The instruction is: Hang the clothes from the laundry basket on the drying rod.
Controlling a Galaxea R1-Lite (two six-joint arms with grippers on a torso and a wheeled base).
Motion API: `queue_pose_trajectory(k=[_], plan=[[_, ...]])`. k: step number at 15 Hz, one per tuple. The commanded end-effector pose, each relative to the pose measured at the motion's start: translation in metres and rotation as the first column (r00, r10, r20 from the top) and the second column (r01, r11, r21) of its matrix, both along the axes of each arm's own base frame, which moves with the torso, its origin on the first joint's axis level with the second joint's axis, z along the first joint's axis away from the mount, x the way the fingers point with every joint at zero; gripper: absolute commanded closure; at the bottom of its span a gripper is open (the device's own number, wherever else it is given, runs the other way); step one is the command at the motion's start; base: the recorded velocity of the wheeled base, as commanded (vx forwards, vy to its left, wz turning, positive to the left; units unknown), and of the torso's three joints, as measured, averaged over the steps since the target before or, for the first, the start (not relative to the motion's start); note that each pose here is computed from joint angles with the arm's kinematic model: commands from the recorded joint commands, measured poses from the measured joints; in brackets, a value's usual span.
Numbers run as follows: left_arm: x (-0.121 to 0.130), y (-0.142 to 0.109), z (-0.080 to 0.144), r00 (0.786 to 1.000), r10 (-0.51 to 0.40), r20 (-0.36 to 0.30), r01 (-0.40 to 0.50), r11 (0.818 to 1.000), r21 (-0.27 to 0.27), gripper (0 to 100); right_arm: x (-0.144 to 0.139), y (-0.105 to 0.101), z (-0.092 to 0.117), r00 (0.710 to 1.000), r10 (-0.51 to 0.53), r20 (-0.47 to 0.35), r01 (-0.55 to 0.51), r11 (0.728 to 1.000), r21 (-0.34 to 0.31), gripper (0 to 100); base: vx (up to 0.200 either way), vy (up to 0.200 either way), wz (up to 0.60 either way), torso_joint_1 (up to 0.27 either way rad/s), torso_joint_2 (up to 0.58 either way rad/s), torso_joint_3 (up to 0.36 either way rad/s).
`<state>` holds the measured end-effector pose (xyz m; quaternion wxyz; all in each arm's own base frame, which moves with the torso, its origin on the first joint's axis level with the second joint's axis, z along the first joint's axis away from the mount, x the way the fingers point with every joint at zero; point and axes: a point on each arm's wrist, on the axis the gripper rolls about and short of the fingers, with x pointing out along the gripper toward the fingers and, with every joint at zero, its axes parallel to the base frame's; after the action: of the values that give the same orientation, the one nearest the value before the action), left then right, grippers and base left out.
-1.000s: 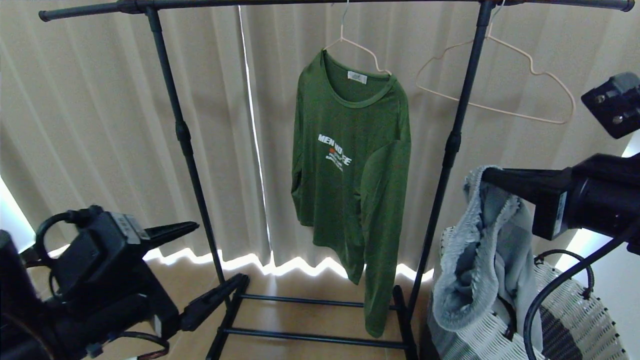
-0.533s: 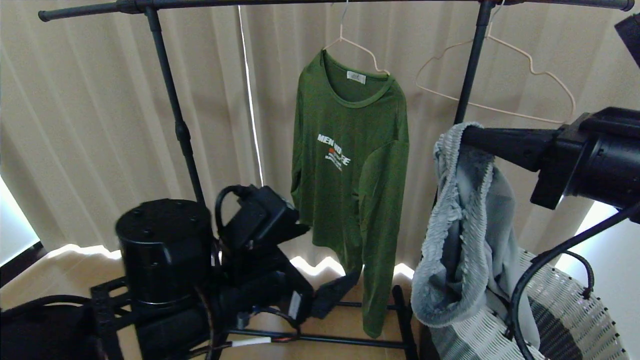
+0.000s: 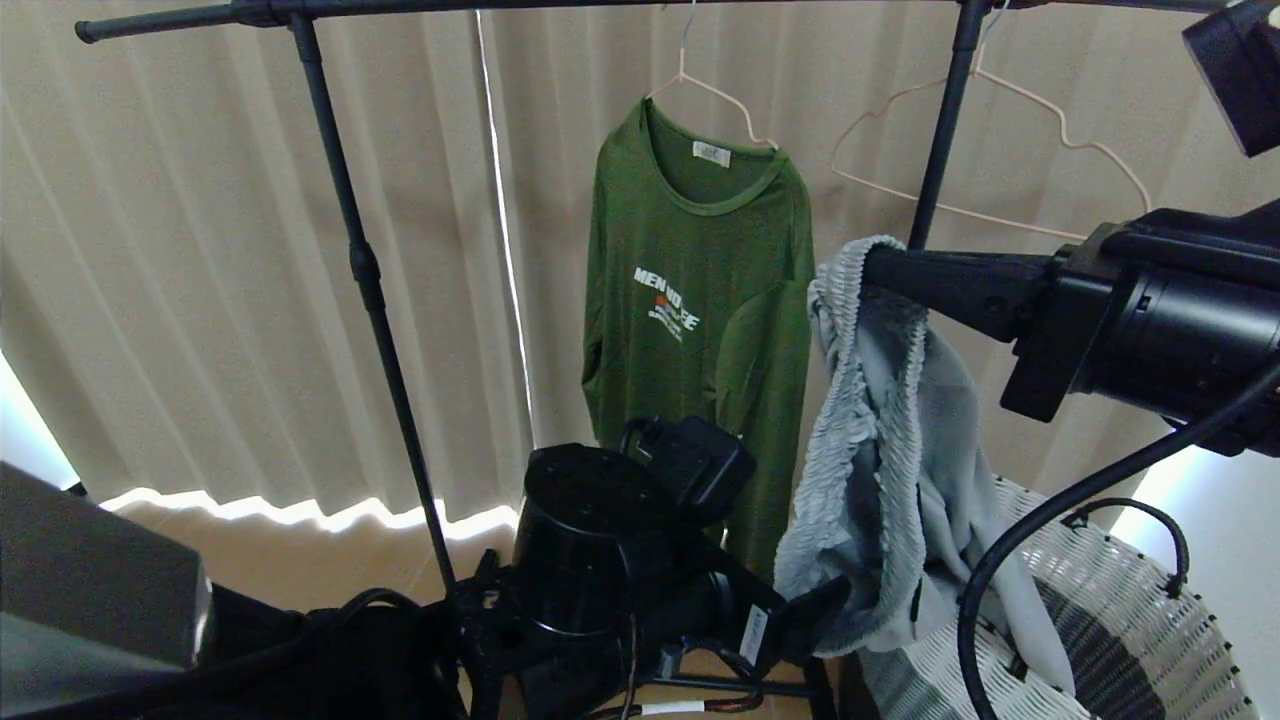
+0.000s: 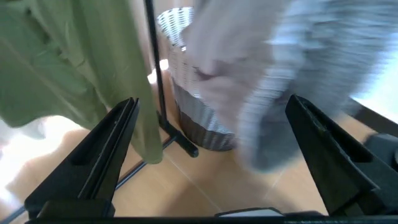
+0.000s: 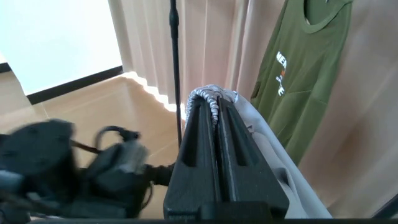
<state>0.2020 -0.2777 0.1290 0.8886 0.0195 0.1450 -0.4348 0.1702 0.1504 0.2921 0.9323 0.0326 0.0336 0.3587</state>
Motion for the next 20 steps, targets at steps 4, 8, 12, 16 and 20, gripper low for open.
queue_pose_trajectory(k=[4,8,12,16,20], plan=[[0.02,0.0,-0.024,0.998,0.056,-0.04,-0.054,0.997,0.048,0,-0.014,-0.011,0.011,0.999,0.003,0.038,-0.004,0.999,0.033,100,0.0,0.0,0.0,0.0,0.0,0.0],[0.018,0.005,-0.028,0.997,0.059,-0.051,-0.055,0.996,0.066,0,-0.018,-0.015,0.015,0.999,0.002,0.051,-0.004,0.999,0.043,100,0.0,0.0,0.0,0.0,0.0,0.0],[0.01,0.014,-0.021,0.998,0.055,-0.04,-0.053,0.997,0.059,100,-0.018,-0.016,0.014,0.999,-0.001,0.046,-0.001,0.999,0.038,100,0.0,0.0,0.0,0.0,0.0,0.0],[-0.012,0.06,0.037,0.988,0.142,0.065,-0.138,0.989,-0.062,100,-0.011,-0.019,0.003,0.999,-0.04,0.016,0.04,0.999,0.012,100,0.0,0.0,0.0,0.0,0.0,0.0],[-0.013,0.128,0.112,0.944,0.316,0.098,-0.305,0.945,-0.115,100,0.001,-0.019,0.0,0.997,-0.072,0.009,0.072,0.997,0.005,100,0.0,0.0,0.0,0.0,0.0,0.0]])
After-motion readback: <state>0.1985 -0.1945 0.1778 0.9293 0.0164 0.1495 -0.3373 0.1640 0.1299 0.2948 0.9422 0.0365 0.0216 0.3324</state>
